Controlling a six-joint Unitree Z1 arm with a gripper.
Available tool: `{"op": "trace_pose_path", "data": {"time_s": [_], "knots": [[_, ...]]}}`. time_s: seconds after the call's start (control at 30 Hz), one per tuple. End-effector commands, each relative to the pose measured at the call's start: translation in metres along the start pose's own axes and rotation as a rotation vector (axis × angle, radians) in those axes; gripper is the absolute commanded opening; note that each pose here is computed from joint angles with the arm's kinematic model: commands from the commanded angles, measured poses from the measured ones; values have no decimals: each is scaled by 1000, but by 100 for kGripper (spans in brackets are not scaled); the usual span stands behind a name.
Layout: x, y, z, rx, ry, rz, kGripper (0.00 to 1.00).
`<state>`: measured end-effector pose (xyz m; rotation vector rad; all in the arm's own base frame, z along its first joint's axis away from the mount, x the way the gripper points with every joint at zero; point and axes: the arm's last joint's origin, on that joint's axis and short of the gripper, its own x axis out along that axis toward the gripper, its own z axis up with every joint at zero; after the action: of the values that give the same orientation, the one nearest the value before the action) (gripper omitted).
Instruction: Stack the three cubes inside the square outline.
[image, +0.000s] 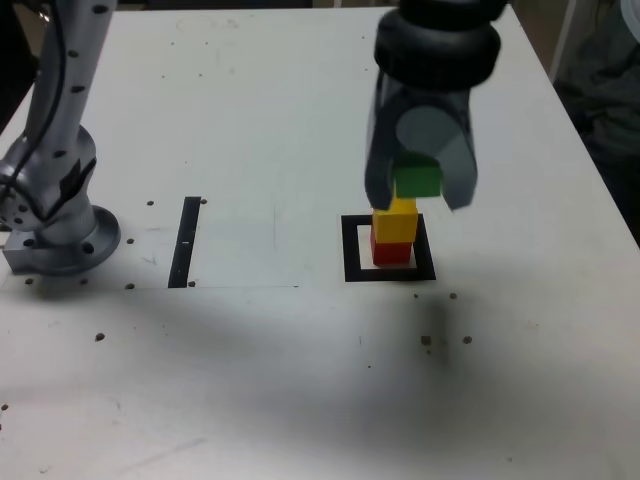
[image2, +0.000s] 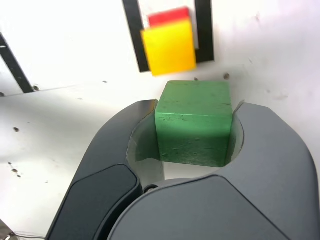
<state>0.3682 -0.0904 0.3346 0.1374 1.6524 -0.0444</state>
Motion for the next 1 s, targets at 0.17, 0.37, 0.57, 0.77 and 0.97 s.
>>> {"op": "trace_pose_path", "data": {"time_s": [0.17,0.37,0.57,0.77,0.97], "knots": [[1,19,-13,-37,23,-5,25],[7,28,-13,-49,32,-12,25],[14,31,-9,-49,38,-25,25],[24,32,-1,-45,55,-36,25],[32,34,6,-41,68,-48,25]]}}
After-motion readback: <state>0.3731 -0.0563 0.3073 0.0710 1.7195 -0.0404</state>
